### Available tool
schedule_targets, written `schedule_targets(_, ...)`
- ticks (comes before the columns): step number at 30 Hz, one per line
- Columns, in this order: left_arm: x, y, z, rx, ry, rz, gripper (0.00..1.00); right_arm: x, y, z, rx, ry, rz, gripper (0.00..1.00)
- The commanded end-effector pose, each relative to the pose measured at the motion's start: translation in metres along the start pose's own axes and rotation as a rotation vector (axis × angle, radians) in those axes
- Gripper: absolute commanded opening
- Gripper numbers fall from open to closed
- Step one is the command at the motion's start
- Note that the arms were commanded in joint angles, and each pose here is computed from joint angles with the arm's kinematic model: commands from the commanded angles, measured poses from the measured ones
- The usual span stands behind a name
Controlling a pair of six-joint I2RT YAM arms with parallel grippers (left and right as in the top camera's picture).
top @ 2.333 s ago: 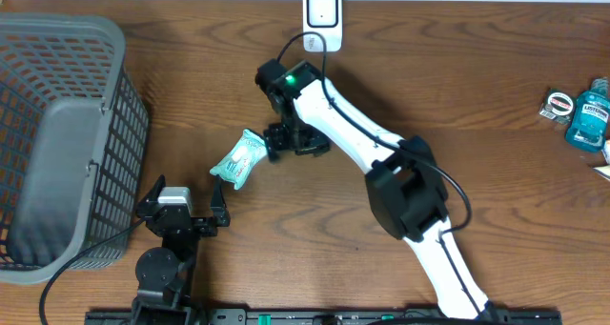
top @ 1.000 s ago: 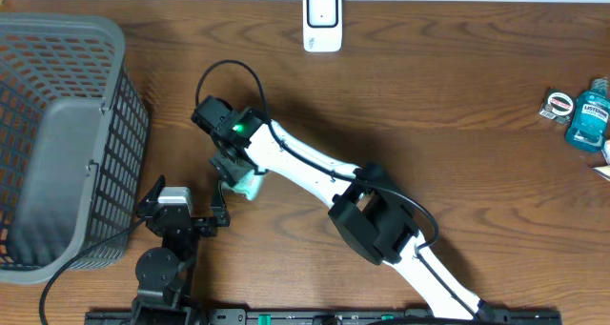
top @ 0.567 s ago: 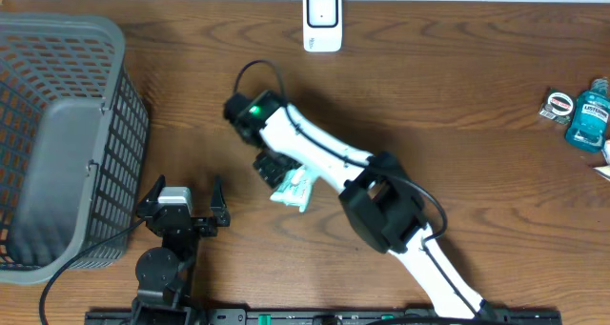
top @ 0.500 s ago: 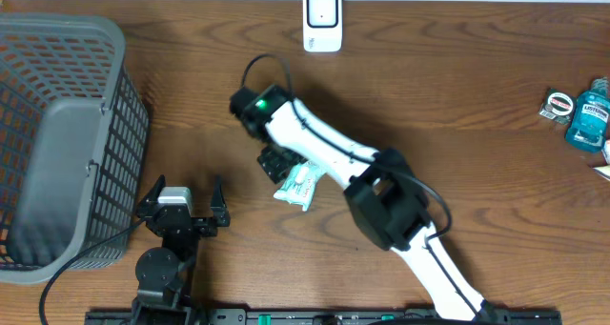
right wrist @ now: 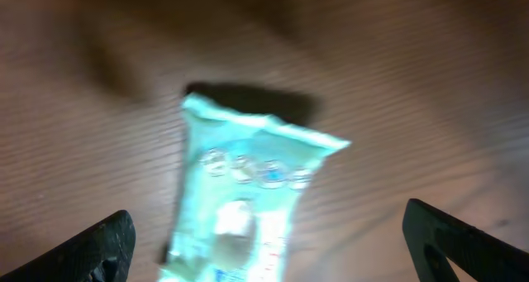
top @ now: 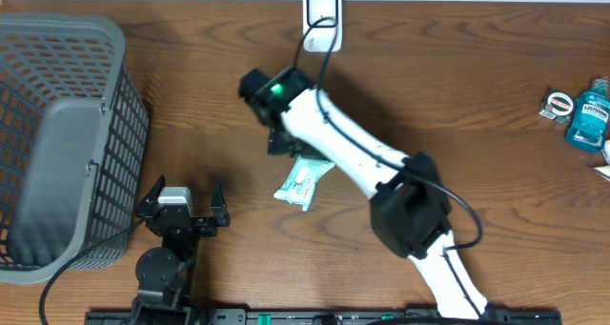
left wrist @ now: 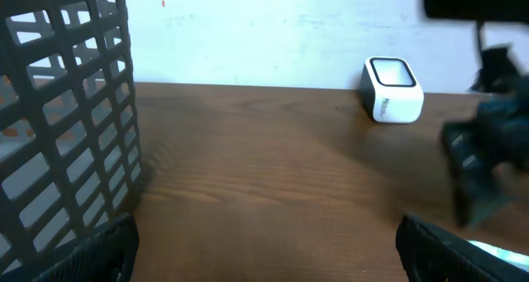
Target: Scan the item barcode
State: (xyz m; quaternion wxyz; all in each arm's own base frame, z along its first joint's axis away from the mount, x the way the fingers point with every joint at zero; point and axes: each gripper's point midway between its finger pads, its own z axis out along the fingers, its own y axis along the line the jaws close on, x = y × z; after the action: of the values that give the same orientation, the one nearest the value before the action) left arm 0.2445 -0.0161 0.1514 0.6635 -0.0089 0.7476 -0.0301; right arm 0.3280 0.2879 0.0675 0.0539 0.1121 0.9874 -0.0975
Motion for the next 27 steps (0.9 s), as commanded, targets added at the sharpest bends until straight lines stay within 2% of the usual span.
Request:
schedule_targets(1, 0.018, 0.004, 0.001, -0.017, 0.052, 0.008, 0.98, 0.022, 0.016, 0.029, 0.056, 0.007, 0.02, 0.98)
schedule_targets(6, 0.018, 0.004, 0.001, -0.016, 0.052, 0.008, 0.98, 0.04, 0.017, 0.058, 0.136, 0.043, -0.022, 0.98)
schedule_targets(9, 0.018, 0.004, 0.001, -0.016, 0.052, 0.008, 0.98, 0.047, 0.007, 0.069, 0.197, 0.072, -0.037, 0.94)
schedule_targets(11, 0.018, 0.004, 0.001, -0.017, 0.052, 0.008, 0.98, 0.05, 0.001, 0.071, 0.231, 0.088, -0.048, 0.87)
schedule_targets(14, 0.018, 0.004, 0.001, -0.016, 0.052, 0.008, 0.98, 0.054, -0.006, 0.074, 0.264, 0.113, -0.114, 0.64)
schedule_targets(18, 0.018, 0.004, 0.001, -0.016, 0.052, 0.008, 0.98, 0.056, -0.01, 0.077, 0.282, 0.138, -0.204, 0.5)
schedule_targets(24, 0.018, 0.004, 0.001, -0.017, 0.052, 0.008, 0.98, 0.052, -0.021, 0.078, 0.34, 0.124, -0.253, 0.37)
schedule_targets(27, 0.018, 0.004, 0.001, -0.016, 0.052, 0.008, 0.98, 0.049, -0.028, 0.076, 0.374, 0.108, -0.265, 0.37)
